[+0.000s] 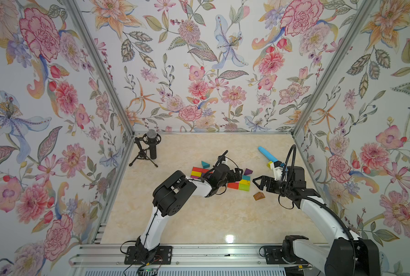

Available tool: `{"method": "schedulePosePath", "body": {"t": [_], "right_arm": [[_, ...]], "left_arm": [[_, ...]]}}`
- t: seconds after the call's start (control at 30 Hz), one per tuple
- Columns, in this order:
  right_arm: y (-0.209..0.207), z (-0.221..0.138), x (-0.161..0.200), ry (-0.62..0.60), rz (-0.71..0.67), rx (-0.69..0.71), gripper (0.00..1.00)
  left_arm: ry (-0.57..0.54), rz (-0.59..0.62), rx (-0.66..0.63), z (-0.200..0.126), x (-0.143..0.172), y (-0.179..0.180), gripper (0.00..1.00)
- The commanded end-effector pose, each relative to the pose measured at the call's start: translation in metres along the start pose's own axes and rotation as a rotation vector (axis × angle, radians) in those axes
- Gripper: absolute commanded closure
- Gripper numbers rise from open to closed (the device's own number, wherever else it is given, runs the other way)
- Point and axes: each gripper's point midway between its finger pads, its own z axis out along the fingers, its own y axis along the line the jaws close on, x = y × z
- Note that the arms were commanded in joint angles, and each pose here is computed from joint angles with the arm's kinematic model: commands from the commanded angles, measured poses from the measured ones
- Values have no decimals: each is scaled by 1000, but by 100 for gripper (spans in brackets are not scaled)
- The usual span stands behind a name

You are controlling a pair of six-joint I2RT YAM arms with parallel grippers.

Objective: Assemble a piece of candy with building blocks
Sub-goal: Assemble the building block at the center of the board.

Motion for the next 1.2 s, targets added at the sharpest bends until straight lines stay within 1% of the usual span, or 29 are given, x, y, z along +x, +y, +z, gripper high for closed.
{"method": "schedulePosePath", "body": {"t": [0.0,0.1,0.2,0.27,0.4,0.57,0.8,0.97,1.17], "right_arm": [[0,-4,2,-1,-1,0,0],[3,-6,4,3,3,-2,0],[3,-6,7,8,11,-3,0],[3,-5,7,11,15,-1,0],[4,-2,-3,12,12,6,0],[1,1,-21,8,2,47,0],[-6,3,-21,14,10,83,0],[-8,1,-21,12,7,95,0],[-9,0,-24,8,6,98,0]], "left_arm": [[7,127,-52,-4,-29,-10,2],[69,247,-109,-9,-36,-15,2],[119,299,-138,-25,-36,-14,2],[147,301,-129,-37,-29,-16,2],[171,265,-95,-66,-9,-21,2],[206,232,-34,-83,25,-39,3],[274,170,19,-84,69,-44,4],[295,135,66,-73,84,-51,4],[308,107,109,-59,92,-63,4]]}}
